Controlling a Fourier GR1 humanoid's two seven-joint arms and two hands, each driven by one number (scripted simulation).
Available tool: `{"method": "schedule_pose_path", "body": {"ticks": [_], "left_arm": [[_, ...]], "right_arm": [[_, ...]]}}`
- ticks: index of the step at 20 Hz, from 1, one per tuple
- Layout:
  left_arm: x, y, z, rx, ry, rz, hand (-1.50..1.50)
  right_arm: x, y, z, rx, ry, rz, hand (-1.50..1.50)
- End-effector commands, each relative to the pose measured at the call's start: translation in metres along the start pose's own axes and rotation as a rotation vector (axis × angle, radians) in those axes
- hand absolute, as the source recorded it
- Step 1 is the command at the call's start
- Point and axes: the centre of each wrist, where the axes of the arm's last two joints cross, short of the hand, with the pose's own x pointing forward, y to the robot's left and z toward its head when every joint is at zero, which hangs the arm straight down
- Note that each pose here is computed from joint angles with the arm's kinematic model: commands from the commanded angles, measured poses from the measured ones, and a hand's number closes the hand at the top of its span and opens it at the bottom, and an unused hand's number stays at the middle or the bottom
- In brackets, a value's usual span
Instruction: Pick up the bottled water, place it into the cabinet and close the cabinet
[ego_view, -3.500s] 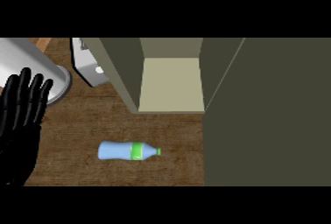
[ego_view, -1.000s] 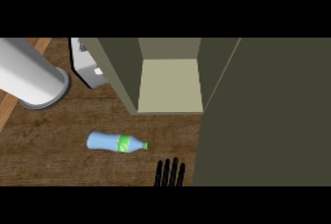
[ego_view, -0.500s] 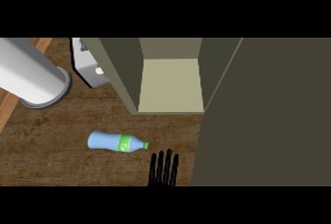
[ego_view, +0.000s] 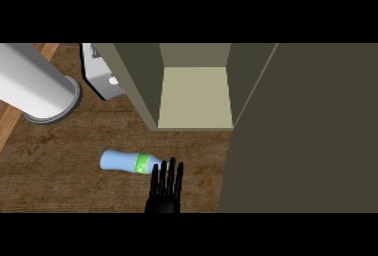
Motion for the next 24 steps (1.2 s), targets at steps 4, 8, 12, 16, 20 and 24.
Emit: {"method": "schedule_pose_path", "body": {"ticks": [4, 8, 12, 16, 20, 24], "left_arm": [[-0.035, 0.028, -0.035, 0.08, 0.089, 0.053, -1.5], [-0.065, 0.028, -0.046, 0.078, 0.116, 0.088, -1.5], [-0.099, 0.028, -0.049, 0.081, 0.141, 0.12, -1.5], [-0.096, 0.038, -0.051, 0.06, 0.104, 0.107, -1.5], [-0.107, 0.033, -0.06, 0.064, 0.111, 0.112, -1.5], [-0.129, 0.021, -0.052, 0.044, 0.12, 0.138, -1.5]], "right_arm": [[0.002, 0.0, 0.009, -0.015, -0.011, -0.028, -1.5], [-0.001, 0.005, 0.007, 0.001, 0.002, -0.024, -1.5], [-0.006, 0.009, 0.009, -0.014, 0.017, -0.011, -1.5], [0.005, -0.004, -0.003, 0.003, 0.01, 0.005, -1.5], [0.009, 0.008, 0.009, -0.011, -0.003, -0.008, -1.5], [-0.012, 0.005, 0.004, -0.001, -0.001, -0.011, -1.5]]}}
